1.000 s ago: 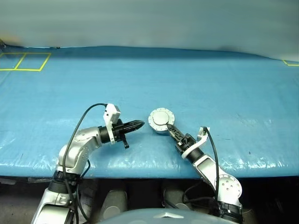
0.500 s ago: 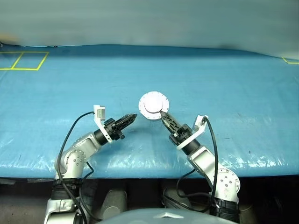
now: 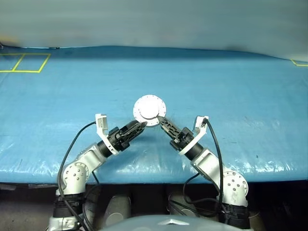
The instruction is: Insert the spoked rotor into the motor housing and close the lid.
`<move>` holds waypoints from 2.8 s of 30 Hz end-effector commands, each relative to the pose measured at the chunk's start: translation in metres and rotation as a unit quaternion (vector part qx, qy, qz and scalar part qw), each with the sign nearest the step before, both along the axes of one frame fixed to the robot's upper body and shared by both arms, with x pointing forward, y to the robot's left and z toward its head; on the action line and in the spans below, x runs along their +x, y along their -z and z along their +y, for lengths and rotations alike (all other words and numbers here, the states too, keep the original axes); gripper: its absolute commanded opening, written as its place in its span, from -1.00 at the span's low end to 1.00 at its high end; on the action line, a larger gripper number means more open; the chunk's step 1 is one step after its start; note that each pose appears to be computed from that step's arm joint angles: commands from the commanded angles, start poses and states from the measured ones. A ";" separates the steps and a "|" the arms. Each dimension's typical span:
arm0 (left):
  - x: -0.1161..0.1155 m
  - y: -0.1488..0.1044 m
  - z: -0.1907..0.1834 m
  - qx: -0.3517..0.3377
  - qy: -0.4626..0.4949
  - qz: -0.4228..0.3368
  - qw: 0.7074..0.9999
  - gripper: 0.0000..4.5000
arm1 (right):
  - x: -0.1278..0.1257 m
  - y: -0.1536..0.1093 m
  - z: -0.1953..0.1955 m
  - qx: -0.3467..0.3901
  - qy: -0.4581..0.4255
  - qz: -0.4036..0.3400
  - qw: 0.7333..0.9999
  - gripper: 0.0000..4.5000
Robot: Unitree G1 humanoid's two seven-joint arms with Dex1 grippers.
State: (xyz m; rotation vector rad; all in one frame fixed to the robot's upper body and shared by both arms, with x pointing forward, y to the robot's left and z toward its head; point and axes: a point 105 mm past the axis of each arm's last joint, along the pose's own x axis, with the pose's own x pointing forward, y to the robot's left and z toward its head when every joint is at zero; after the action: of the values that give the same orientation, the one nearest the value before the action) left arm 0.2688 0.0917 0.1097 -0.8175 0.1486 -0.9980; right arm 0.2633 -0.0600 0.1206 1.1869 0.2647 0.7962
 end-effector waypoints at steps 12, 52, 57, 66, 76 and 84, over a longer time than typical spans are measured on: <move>0.020 -0.009 -0.011 -0.075 -0.035 0.011 0.997 0.60 | -0.004 -0.025 0.007 0.013 -0.029 -0.045 0.998 -0.46; 0.023 -0.018 -0.042 -0.109 -0.009 0.017 0.994 0.27 | -0.003 -0.015 0.014 0.011 -0.052 -0.021 0.998 -0.46; 0.017 -0.021 -0.046 -0.108 0.017 0.006 0.994 0.27 | -0.002 -0.014 0.014 0.010 -0.051 -0.019 0.998 -0.46; -0.003 -0.021 -0.050 -0.097 0.079 0.011 0.992 0.26 | 0.003 -0.009 0.013 0.004 -0.040 -0.005 0.999 -0.46; -0.012 -0.011 -0.048 -0.043 0.139 0.037 0.989 0.25 | 0.005 -0.003 0.019 -0.017 -0.043 0.003 0.999 -0.46; 0.003 -0.012 -0.037 -0.019 0.110 0.020 0.994 0.25 | 0.008 -0.006 0.021 -0.050 -0.028 -0.026 0.998 -0.46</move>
State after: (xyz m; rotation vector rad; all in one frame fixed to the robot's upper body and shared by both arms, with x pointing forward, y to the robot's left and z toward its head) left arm 0.2911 0.0907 0.1150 -0.9151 0.2036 -0.9973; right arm 0.2640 -0.0459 0.1163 1.1203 0.3336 0.8654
